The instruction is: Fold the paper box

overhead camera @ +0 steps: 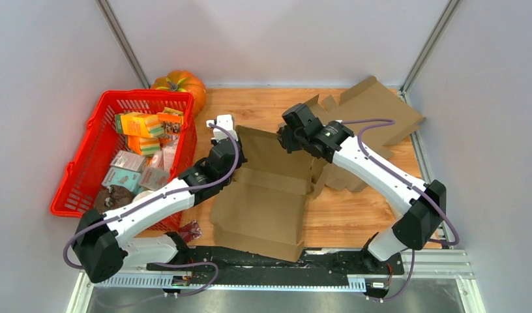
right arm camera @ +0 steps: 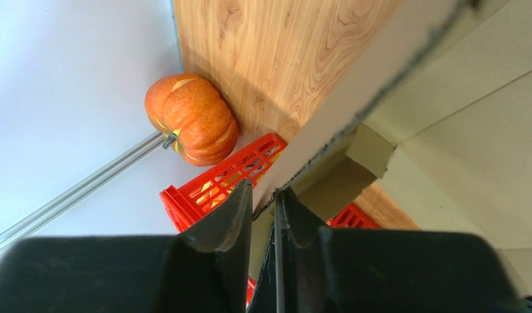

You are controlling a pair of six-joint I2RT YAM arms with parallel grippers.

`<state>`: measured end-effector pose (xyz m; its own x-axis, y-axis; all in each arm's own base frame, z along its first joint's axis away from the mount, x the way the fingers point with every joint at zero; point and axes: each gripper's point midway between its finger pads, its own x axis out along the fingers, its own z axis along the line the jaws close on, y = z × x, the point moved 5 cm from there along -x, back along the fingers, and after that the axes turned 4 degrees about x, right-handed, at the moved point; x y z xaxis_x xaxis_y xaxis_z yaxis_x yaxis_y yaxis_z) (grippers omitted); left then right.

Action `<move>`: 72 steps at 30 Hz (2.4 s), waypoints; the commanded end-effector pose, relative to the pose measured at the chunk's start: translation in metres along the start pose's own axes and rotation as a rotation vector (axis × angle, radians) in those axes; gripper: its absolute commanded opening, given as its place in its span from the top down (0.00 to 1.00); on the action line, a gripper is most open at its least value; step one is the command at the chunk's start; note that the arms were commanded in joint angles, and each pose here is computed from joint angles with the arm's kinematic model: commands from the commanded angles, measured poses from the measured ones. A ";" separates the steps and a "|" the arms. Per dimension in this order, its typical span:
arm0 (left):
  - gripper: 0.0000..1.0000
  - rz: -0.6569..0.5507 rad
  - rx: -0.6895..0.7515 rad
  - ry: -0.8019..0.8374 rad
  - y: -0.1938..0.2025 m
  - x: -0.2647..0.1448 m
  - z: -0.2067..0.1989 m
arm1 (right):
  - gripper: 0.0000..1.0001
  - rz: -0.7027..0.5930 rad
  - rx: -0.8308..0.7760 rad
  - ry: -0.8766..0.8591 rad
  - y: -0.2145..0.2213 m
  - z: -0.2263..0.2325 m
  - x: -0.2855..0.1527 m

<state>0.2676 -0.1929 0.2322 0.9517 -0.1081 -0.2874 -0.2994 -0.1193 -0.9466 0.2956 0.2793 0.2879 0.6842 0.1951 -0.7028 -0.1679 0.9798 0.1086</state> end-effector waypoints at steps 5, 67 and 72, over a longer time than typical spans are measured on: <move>0.53 -0.067 -0.012 0.247 -0.021 -0.033 -0.011 | 0.91 0.015 0.018 -0.044 -0.005 0.006 -0.009; 0.45 0.049 0.249 0.603 0.069 -0.048 -0.016 | 1.00 0.150 -0.253 -0.570 -0.042 -0.076 0.011; 0.43 0.009 0.277 0.439 0.073 -0.046 -0.026 | 1.00 0.125 -0.205 -0.539 -0.047 -0.075 0.011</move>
<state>0.1973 -0.2098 0.1577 0.7208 -0.5963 -0.3534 -0.2937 0.1991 -0.9350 0.2542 0.2405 0.2301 0.8902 0.4140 -0.1901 -0.4302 0.9013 -0.0515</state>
